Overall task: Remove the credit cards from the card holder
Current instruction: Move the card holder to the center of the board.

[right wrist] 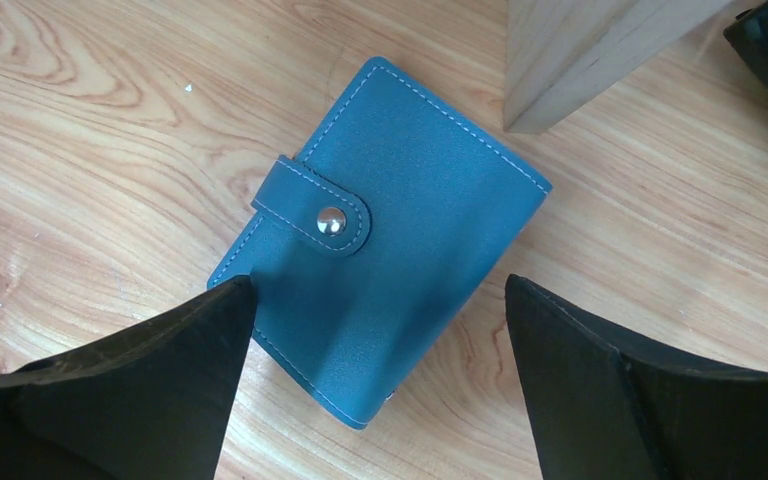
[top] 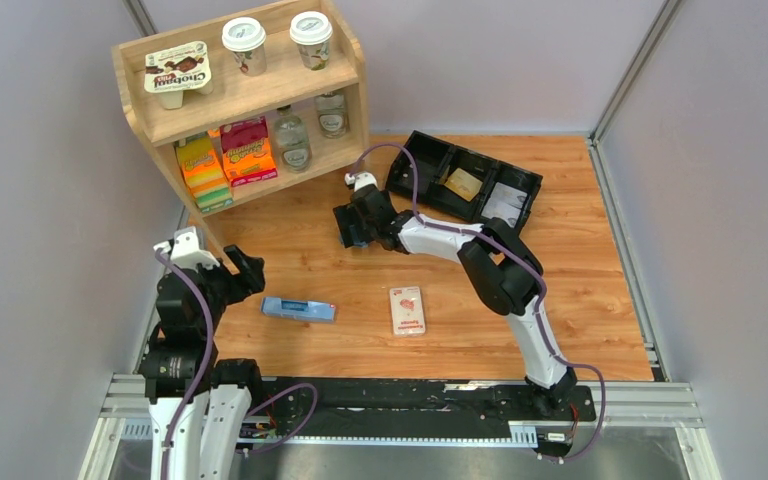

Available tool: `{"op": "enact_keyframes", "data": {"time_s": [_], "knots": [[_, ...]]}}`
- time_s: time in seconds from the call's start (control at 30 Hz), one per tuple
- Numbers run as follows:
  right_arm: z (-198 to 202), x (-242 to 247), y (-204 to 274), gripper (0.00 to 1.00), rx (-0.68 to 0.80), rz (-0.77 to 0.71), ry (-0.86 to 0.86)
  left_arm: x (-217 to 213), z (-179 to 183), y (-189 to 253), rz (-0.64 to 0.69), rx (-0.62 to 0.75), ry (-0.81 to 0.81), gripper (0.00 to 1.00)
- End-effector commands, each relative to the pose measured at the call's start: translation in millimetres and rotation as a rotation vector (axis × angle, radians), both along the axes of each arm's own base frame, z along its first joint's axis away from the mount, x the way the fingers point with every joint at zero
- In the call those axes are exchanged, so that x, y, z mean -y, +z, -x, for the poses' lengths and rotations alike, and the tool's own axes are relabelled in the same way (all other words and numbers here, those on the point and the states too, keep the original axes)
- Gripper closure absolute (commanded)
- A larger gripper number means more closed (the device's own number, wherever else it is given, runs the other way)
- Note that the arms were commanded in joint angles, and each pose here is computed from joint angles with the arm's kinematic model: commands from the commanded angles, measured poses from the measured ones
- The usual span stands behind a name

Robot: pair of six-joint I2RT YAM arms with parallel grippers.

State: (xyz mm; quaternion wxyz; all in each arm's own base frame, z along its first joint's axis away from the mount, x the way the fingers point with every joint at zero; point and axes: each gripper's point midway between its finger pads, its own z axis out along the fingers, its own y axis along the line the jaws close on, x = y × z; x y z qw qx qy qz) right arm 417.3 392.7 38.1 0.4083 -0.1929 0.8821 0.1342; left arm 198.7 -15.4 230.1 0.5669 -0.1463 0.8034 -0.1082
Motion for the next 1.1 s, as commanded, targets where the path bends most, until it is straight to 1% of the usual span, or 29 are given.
{"op": "enact_keyframes", "data": {"time_s": [0.0,0.13,0.27,0.33,0.4,0.57,0.67,0.73,0.77,0.8,0.83,0.93,0.97,1.03,1.07], "knots": [[9.1,18.3,-21.6,0.07,-0.033,0.101,-0.019,9.4,-3.7,0.7,0.033,0.003,-0.039,0.16],[30.4,27.1,-22.9,0.23,-0.082,0.096,0.016,15.2,-5.8,-4.0,0.051,-0.012,-0.065,0.17],[49.7,40.4,-20.5,0.47,-0.141,0.084,0.020,19.3,-7.5,-4.4,0.060,-0.014,-0.086,0.17],[63.1,48.8,-22.5,0.53,-0.181,0.079,0.027,21.5,-8.4,-5.1,0.066,-0.017,-0.097,0.17],[76.5,55.3,-21.3,0.58,-0.208,0.075,0.043,24.7,-9.8,-5.1,0.075,-0.021,-0.113,0.17],[111.2,78.7,-21.3,0.64,-0.288,0.091,0.056,36.6,-13.8,-12.1,0.122,-0.048,-0.164,0.18],[124.7,92.7,-12.5,0.66,-0.303,0.095,0.051,44.4,-18.2,-18.0,0.156,-0.069,-0.196,0.19],[128.3,94.9,2.5,0.65,-0.304,0.052,0.049,51.0,-22.0,-22.8,0.187,-0.091,-0.223,0.19],[127.4,94.8,11.3,0.61,-0.297,0.027,0.045,56.9,-23.5,-27.9,0.215,-0.119,-0.244,0.21],[128.2,91.8,22.2,0.56,-0.304,-0.019,0.053,58.5,-26.8,-29.1,0.226,-0.117,-0.250,0.23],[123.7,92.8,31.7,0.51,-0.295,-0.048,0.039,63.0,-28.6,-34.1,0.255,-0.146,-0.261,0.24],[107.2,96.7,60.8,0.36,-0.276,-0.168,-0.010,77.5,-35.9,-37.9,0.293,-0.161,-0.306,0.25],[101.6,99.1,65.6,0.35,-0.288,-0.210,-0.026,82.8,-40.1,-40.6,0.301,-0.176,-0.316,0.25],[93.3,102.5,68.3,0.35,-0.327,-0.285,-0.048,92.9,-45.3,-44.0,0.292,-0.193,-0.342,0.25],[89.7,103.8,66.2,0.36,-0.352,-0.316,-0.052,93.3,-49.9,-46.1,0.286,-0.200,-0.326,0.25]]}}
